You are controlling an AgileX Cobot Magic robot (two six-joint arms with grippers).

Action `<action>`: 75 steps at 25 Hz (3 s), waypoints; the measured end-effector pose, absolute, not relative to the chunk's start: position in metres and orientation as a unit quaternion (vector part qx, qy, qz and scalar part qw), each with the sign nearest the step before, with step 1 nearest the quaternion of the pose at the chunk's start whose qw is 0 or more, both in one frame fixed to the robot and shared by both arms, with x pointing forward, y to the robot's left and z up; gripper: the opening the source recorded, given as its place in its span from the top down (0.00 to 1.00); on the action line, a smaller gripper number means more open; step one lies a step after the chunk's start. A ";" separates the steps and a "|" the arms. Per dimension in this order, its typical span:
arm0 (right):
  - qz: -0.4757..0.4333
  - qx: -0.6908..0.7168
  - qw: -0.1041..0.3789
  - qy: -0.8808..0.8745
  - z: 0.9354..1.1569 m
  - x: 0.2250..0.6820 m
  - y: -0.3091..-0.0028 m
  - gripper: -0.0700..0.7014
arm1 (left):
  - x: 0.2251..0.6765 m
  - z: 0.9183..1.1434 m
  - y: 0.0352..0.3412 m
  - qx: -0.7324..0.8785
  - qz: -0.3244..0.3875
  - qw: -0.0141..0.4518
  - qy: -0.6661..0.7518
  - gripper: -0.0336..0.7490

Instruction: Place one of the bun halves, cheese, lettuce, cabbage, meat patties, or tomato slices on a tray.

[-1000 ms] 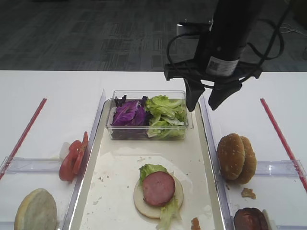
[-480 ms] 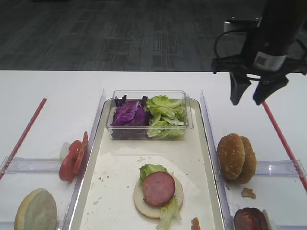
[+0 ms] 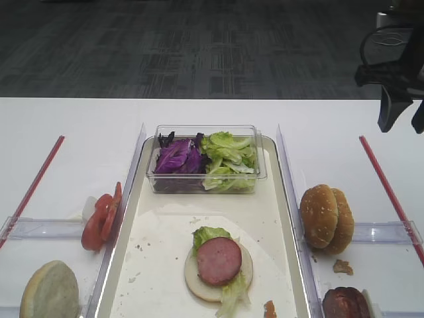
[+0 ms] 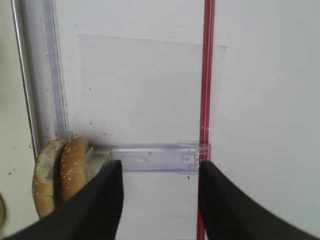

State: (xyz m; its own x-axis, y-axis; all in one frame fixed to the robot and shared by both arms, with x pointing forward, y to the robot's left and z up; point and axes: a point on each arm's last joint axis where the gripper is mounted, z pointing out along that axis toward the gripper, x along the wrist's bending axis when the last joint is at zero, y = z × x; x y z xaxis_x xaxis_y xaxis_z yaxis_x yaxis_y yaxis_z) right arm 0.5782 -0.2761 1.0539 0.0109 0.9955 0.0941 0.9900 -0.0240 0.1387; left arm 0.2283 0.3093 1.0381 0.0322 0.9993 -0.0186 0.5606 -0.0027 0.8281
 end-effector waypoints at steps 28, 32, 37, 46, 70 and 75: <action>0.087 0.692 0.040 0.715 1.069 0.444 -0.286 0.43 | 0.228 1.038 0.309 0.632 0.320 0.343 0.618 0.58; 0.107 0.690 0.059 0.714 1.071 0.407 -0.287 0.43 | 0.228 1.038 0.309 0.632 0.320 0.343 0.618 0.58; 0.135 0.685 0.086 0.711 1.071 0.366 -0.288 0.43 | 0.228 1.038 0.309 0.632 0.320 0.343 0.618 0.58; 0.155 0.671 0.112 0.716 1.043 0.312 -0.291 0.43 | 0.228 1.038 0.309 0.632 0.320 0.343 0.618 0.58; 0.331 0.601 0.295 0.666 1.041 0.218 -0.294 0.43 | 0.228 1.038 0.309 0.632 0.320 0.343 0.618 0.58; 0.335 0.596 0.302 0.664 1.040 0.221 -0.294 0.43 | 0.228 1.038 0.309 0.632 0.320 0.343 0.618 0.58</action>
State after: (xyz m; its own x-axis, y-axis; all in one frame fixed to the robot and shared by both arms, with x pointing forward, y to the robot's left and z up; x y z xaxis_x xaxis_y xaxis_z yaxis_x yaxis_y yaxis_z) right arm 0.2212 -0.2939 1.0404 -0.1073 0.9942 -0.0006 0.5896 0.0641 0.8052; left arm 0.2283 0.3093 1.0381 0.0322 0.9993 -0.0186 0.5606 -0.0027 0.8281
